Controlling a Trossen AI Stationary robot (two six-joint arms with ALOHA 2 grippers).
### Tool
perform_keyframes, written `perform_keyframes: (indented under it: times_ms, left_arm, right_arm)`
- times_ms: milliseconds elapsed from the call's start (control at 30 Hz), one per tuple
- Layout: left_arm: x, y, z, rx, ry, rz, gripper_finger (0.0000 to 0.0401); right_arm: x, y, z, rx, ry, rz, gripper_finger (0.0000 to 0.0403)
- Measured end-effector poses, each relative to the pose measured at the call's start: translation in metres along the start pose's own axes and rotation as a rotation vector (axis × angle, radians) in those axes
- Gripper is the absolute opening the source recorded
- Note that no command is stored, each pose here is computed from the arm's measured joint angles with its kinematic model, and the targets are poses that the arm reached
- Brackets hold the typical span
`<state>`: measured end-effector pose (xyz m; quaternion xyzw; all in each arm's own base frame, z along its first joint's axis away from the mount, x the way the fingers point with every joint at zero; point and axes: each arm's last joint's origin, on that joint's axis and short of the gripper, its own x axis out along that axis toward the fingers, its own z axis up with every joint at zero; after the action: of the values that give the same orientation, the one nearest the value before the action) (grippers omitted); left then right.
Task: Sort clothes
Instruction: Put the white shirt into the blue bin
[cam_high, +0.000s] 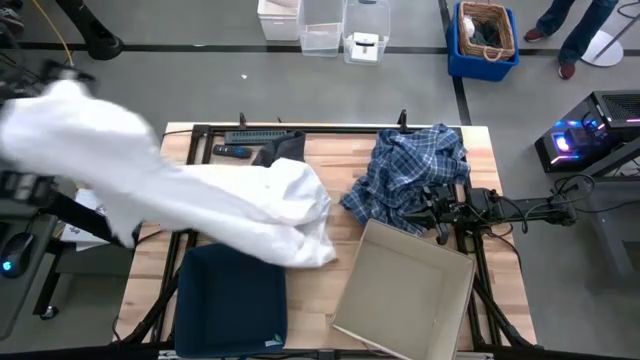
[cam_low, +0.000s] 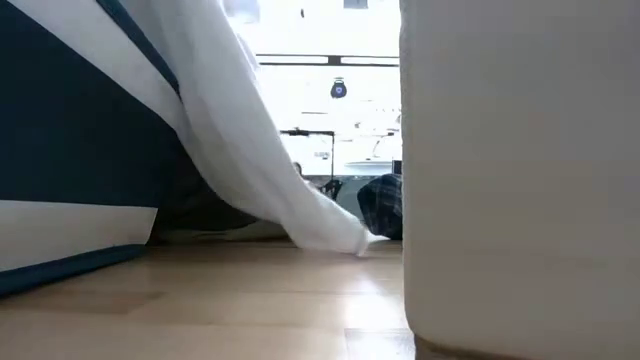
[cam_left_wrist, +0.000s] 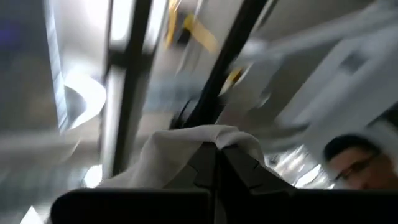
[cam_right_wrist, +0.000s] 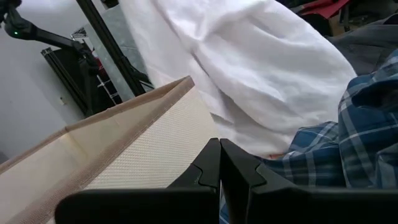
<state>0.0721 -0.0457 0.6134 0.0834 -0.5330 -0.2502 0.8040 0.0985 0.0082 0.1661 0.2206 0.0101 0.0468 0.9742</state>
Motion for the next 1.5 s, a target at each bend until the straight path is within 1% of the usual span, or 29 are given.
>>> perform_keyframes:
  times_ms: [133,233,300,367,433,500,600,667,733,833,900,967,1000,1033,1067,1133,1167,1200,1233,1267,1333,1367,1400,1500]
  left_arm:
    - [0.0,-0.002,0.016,0.007,-0.162,-0.127,0.0]
    - [0.003,-0.003,0.026,-0.043,-0.237,-0.235,0.0]
    - [0.005,-0.004,0.029,-0.093,-0.252,-0.296,0.0]
    - [0.007,-0.006,0.023,-0.186,-0.182,-0.316,0.0]
    - [0.009,-0.009,0.008,-0.32,-0.008,-0.275,0.0]
    - [0.008,-0.014,-0.014,-0.455,0.225,-0.175,0.0]
    - [0.001,-0.026,-0.056,-0.644,0.612,-0.001,0.0]
    - [-0.006,-0.037,-0.085,-0.759,0.857,0.104,0.0]
    - [-0.015,-0.051,-0.117,-0.877,1.109,0.178,0.0]
    - [-0.038,-0.077,-0.157,-1.033,1.539,0.301,0.0]
    - [-0.058,-0.097,-0.173,-1.066,1.879,0.404,0.0]
    - [-0.078,-0.116,-0.183,-1.021,2.213,0.504,0.0]
    - [-0.084,-0.127,-0.188,-0.999,2.326,0.534,0.0]
    - [-0.087,-0.139,-0.196,-1.017,2.365,0.521,0.0]
    - [-0.09,-0.15,-0.204,-1.064,2.365,0.486,0.0]
    - [-0.093,-0.175,-0.219,-1.14,2.298,0.43,0.0]
    - [-0.096,-0.184,-0.227,-1.16,2.277,0.43,0.0]
    - [-0.103,-0.193,-0.236,-1.148,2.293,0.455,0.0]
    - [-0.112,-0.199,-0.243,-1.108,2.33,0.511,0.0]
    - [-0.121,-0.205,-0.25,-1.057,2.367,0.592,0.0001]
    - [-0.136,-0.21,-0.262,-0.991,2.407,0.742,0.0006]
    - [-0.142,-0.212,-0.265,-0.978,2.421,0.781,0.0011]
    - [-0.145,-0.215,-0.268,-0.982,2.429,0.793,0.0018]
    - [-0.149,-0.222,-0.276,-1.032,2.43,0.78,0.0048]
  right_arm:
    - [0.0,0.0,0.0,0.0,0.0,0.0,0.0]
    - [0.0,0.0,0.0,0.0,0.0,0.0,0.0]
    - [0.0,0.0,0.0,0.0,0.0,0.0,0.0]
    - [0.0,0.0,0.0,0.0,0.0,0.0,0.0]
    - [0.0,0.0,0.0,0.0,0.0,0.0,0.0]
    - [0.0,0.0,0.0,0.0,0.0,0.0,0.0]
    - [0.0,0.0,0.0,0.0,0.0,0.0,0.0]
    - [0.0,0.0,0.0,0.0,0.0,0.0,0.0]
    - [0.0,0.0,0.0,0.0,0.0,0.0,0.0]
    - [0.0,0.0,0.0,0.0,-0.001,0.0,0.0]
    - [0.0,0.0,0.0,0.0,0.0,0.001,0.0]
    - [0.0,0.0,0.0,0.0,0.0,0.001,0.0]
    - [0.0,0.0,0.0,0.0,0.0,0.0,0.0]
    - [0.0,0.0,0.0,0.0,0.0,0.0,0.0]
    - [0.0,0.0,0.0,0.0,0.0,0.0,0.0]
    - [0.0,0.0,0.0,0.0,-0.001,0.001,0.0]
    - [0.0,0.0,0.0,0.0,0.0,0.001,0.0]
    - [0.0,0.0,0.0,0.0,0.0,0.0,0.0]
    - [0.0,0.0,0.0,0.0,0.0,0.0,0.0]
    - [0.0,0.0,0.0,0.0,0.0,0.0,0.0]
    - [0.0,0.0,0.0,0.0,0.0,0.0,0.0]
    - [0.0,0.0,0.0,0.0,0.0,0.001,0.0]
    - [0.0,0.0,0.0,0.0,0.0,0.0,0.0]
    - [0.0,0.0,0.0,0.0,0.0,0.0,0.0]
